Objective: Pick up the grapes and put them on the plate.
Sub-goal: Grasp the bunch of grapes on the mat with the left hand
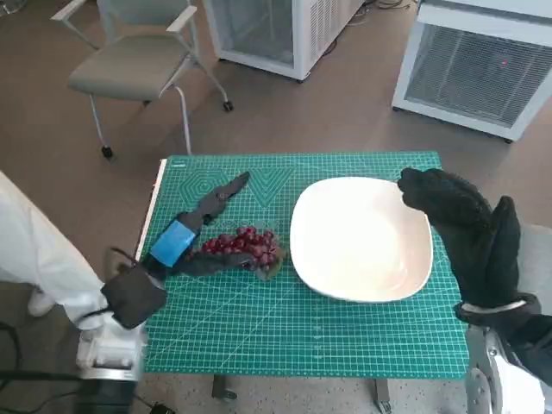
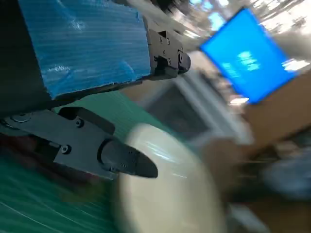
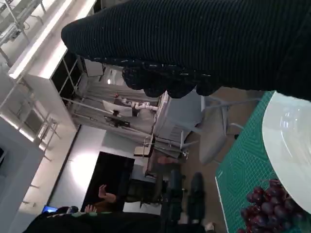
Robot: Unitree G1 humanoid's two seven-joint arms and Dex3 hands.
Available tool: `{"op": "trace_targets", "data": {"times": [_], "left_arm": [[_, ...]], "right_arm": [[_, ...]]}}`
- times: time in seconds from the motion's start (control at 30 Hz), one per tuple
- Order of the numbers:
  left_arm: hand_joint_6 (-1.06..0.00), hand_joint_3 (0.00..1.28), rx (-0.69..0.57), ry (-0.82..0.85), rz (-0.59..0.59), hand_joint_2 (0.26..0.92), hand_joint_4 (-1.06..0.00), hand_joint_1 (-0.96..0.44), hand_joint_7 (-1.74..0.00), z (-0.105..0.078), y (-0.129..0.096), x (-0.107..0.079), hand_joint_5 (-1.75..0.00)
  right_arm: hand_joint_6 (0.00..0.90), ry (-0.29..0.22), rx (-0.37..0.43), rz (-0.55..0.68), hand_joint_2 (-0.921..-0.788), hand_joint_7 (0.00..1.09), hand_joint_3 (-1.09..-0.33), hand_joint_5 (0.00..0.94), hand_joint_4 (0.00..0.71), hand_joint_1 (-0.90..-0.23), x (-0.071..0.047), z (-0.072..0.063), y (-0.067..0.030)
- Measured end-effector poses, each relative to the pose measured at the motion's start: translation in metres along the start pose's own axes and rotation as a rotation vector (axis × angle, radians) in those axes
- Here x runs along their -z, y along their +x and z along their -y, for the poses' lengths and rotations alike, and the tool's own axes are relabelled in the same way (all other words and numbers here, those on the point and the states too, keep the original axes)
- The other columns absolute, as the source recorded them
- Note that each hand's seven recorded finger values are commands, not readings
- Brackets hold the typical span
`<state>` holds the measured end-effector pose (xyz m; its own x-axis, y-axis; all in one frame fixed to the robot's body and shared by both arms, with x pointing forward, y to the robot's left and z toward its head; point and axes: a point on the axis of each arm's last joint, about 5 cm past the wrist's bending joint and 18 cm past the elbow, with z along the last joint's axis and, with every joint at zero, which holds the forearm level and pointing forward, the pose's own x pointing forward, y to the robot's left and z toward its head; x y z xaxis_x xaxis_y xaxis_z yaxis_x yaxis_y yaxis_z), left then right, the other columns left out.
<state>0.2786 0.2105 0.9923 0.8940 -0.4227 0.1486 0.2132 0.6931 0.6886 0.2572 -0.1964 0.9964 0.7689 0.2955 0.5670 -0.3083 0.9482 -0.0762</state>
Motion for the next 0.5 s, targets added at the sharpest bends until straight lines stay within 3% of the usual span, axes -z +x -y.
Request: {"op": "trace_targets", "data": {"times": [0.23,0.5], "left_arm": [[-0.23,0.0,0.015,0.297,-0.193,0.755,-0.07,-0.16,-0.02,-0.008,0.002,-0.027,0.0],[-0.25,0.0,0.069,0.39,-0.281,0.747,-0.08,-0.14,-0.01,0.003,0.009,-0.043,-0.01]], "right_arm": [[0.1,0.001,-0.001,0.001,-0.921,0.87,-0.594,0.156,0.372,-0.549,0.0,-0.001,0.0002],[0.099,0.004,-0.001,0.0,-0.921,0.87,-0.595,0.158,0.371,-0.546,0.001,-0.001,0.0002]]}}
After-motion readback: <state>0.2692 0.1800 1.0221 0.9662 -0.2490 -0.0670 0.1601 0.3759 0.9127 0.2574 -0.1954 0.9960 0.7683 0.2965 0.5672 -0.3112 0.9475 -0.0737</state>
